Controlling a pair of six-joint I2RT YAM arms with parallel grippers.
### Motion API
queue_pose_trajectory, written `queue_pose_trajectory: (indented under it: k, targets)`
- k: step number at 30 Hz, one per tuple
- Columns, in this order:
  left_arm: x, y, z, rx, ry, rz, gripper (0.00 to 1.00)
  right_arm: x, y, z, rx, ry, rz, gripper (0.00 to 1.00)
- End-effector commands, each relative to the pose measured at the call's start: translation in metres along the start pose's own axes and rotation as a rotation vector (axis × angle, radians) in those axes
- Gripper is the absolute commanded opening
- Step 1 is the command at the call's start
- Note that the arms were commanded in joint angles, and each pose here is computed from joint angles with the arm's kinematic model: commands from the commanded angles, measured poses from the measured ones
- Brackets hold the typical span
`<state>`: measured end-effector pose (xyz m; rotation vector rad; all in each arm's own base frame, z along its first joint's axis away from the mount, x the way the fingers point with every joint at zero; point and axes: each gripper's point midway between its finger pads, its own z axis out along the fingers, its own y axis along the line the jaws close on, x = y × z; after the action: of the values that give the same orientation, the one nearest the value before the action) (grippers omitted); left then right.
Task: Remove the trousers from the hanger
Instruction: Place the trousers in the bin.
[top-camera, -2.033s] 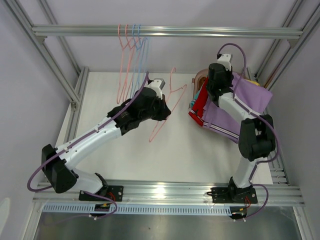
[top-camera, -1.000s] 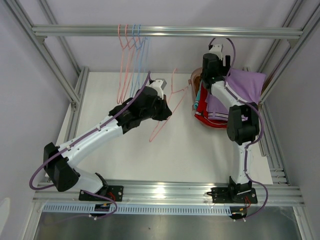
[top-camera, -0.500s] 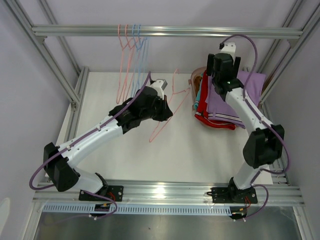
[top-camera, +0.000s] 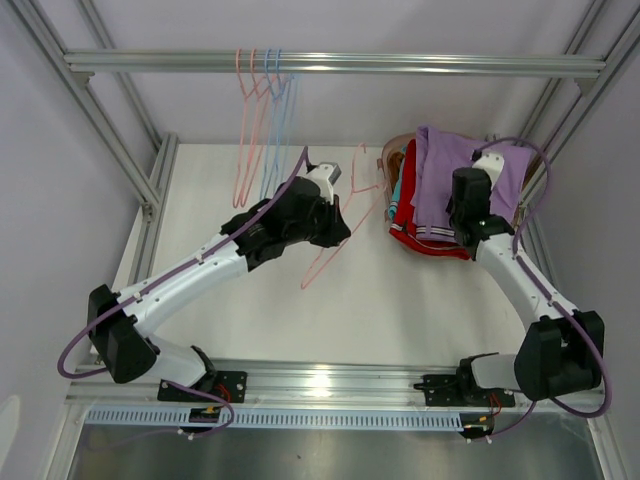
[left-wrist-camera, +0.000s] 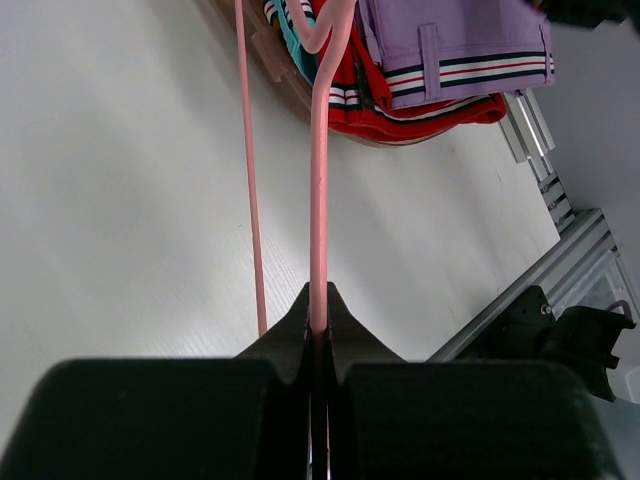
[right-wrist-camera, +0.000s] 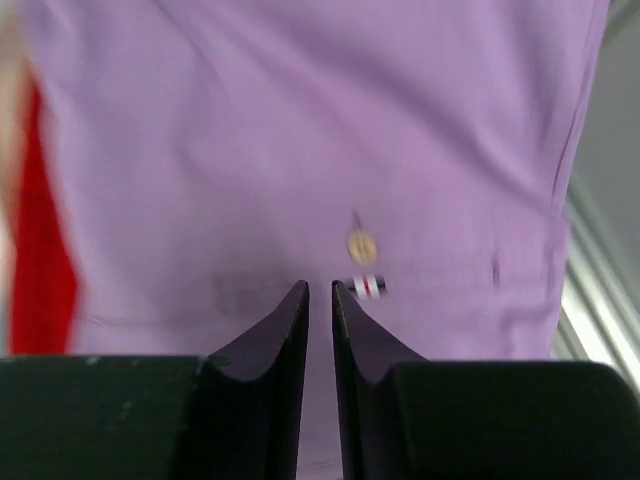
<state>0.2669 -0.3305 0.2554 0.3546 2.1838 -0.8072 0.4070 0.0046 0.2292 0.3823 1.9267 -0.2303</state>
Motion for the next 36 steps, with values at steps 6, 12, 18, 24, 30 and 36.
queue_pose_trajectory:
  k: [6,12,18,24,30,36]
  targets:
    - [-0.024,-0.025,-0.018,0.07,-0.085,0.032,0.0,0.116,-0.017,0.026,0.086,0.28,-0.022,0.21]
    - [-0.022,-0.025,-0.016,0.066,-0.08,0.041,0.0,0.089,-0.007,0.027,0.055,0.248,0.001,0.26]
    - [-0.023,-0.026,-0.016,0.067,-0.08,0.043,0.01,-0.023,0.008,0.009,-0.006,0.078,0.022,0.29]
    - [-0.028,-0.023,-0.021,0.052,-0.104,0.057,0.01,-0.051,0.023,0.031,-0.018,0.044,0.021,0.3]
    - [-0.035,-0.022,-0.026,0.039,-0.13,0.067,0.01,0.004,0.048,0.099,-0.068,0.186,0.019,0.3]
    - [-0.034,-0.025,-0.026,0.054,-0.124,0.073,0.01,0.086,0.066,0.15,-0.118,0.43,0.018,0.29]
